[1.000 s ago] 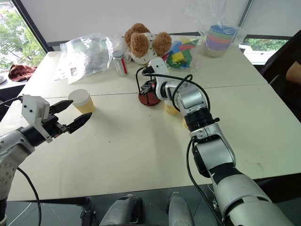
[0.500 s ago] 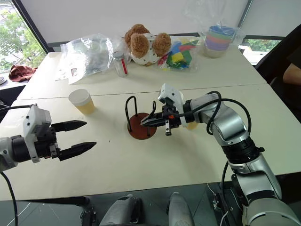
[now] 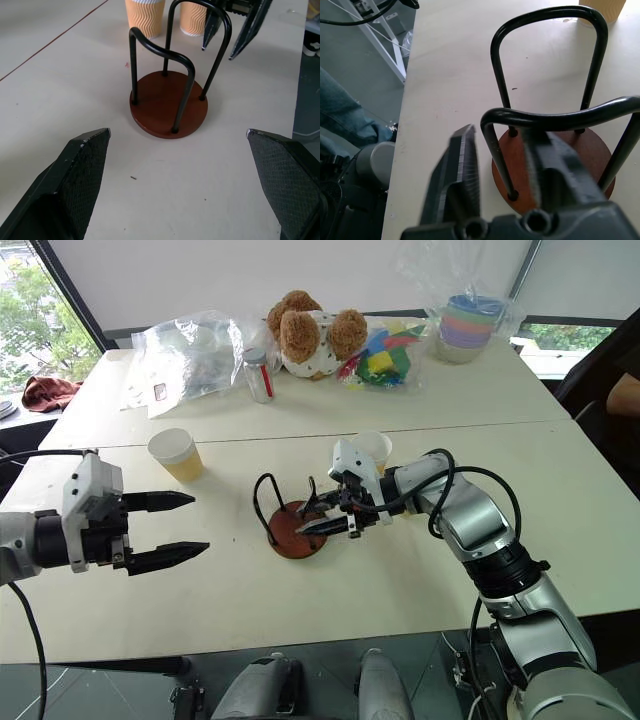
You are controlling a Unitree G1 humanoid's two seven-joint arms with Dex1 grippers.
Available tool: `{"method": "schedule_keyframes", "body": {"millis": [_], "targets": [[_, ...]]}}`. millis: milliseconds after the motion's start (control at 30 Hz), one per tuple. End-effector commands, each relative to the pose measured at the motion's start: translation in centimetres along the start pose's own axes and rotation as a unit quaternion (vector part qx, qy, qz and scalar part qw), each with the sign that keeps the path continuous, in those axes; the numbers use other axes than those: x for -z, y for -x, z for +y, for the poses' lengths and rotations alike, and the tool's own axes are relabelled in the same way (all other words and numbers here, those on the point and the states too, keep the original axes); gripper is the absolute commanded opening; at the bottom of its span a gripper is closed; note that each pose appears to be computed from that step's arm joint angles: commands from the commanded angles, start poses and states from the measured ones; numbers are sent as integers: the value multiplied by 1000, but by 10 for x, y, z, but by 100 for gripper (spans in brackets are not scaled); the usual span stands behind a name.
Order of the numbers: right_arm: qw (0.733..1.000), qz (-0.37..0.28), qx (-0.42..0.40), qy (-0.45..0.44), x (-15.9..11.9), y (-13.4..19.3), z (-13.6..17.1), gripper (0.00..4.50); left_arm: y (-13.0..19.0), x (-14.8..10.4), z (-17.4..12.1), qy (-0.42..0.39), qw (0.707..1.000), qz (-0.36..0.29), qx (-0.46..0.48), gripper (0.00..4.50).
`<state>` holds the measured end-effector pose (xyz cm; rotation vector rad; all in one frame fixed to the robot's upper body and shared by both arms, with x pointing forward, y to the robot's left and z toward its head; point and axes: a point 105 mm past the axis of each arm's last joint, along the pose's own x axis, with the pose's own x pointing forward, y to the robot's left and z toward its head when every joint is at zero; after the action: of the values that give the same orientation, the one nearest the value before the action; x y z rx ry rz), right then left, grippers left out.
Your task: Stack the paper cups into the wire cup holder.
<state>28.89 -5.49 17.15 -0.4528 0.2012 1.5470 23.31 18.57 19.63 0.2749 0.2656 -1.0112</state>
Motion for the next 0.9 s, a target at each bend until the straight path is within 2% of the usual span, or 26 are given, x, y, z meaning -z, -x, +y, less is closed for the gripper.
{"method": "schedule_keyframes", "body": {"millis": [33, 100, 333, 400, 533, 700, 800, 900], "targets": [[1000, -3, 3, 20, -11, 7, 4, 357, -2, -4, -2, -15, 1000, -7, 4, 450], [1000, 6, 5, 12, -10, 17, 7, 448, -2, -3, -1, -15, 1000, -7, 2, 450], [996, 70, -16, -46, -7, 66, 37, 448, 2, -4, -1, -12, 1000, -5, 7, 450], [995, 99, -1, -33, -4, 80, 33, 448, 1, -5, 4, -19, 1000, -3, 0, 450], [990, 128, 53, 18, -14, 104, 0, 448, -1, -11, 10, -36, 999, -10, 3, 450], [963, 168, 181, 112, -37, 121, -79, 448, 0, -32, 15, -47, 998, -34, 13, 450], [959, 179, 187, 115, -39, 117, -95, 448, 0, -37, 16, -53, 998, -40, 9, 450], [963, 193, 161, 98, -35, 97, -103, 448, 0, -36, 18, -55, 997, -49, -11, 450]]}}
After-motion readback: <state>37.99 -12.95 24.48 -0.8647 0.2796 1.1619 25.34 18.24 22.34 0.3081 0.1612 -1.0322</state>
